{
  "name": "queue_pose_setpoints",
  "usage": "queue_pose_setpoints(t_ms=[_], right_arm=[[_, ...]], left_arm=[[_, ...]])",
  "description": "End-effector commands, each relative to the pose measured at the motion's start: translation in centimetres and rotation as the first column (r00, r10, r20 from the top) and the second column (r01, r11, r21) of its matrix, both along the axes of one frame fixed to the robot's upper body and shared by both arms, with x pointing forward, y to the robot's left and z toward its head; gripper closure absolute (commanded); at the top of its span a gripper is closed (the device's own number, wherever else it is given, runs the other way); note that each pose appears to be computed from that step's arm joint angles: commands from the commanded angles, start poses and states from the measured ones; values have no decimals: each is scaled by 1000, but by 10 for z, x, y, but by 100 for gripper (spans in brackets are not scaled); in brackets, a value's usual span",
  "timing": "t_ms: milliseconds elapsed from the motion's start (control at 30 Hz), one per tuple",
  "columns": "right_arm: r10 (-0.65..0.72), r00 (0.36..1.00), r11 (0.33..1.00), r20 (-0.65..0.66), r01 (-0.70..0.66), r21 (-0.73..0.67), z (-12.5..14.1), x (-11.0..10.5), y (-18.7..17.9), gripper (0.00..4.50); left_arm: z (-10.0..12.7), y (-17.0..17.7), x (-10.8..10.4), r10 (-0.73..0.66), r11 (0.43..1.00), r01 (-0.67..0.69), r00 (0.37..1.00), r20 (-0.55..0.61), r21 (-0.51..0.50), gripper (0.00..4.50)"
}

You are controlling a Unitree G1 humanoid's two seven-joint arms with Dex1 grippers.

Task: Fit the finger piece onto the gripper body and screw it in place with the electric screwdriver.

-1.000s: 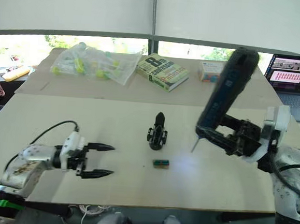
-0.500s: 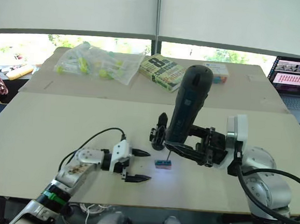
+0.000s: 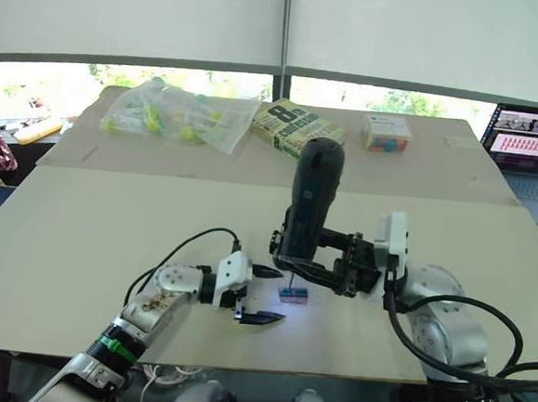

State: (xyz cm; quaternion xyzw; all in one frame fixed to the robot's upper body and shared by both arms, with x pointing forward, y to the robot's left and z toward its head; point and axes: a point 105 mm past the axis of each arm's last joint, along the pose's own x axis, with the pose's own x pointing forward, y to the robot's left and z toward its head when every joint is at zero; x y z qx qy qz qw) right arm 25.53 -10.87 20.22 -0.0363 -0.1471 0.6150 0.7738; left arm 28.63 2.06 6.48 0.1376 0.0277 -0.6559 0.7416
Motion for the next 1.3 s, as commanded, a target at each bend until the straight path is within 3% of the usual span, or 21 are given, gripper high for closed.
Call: queue_pose_setpoints(t_ms=[33,333,1300], right_arm=[[7,996,1000,86,-8,17,14,-3,3,255],[-50,992,999,118,50,-3,14,11,-1,255],[-35,995,999,90,36,-17,6,8,-13,255]], left_arm=[[-15,-8,-5,-19,999,20,999,-35,38,4],[-15,-14,-5,-33,999,35,999,-37,32,4],[-13,-16,-5,-44,999,45,998,-41,22,4]])
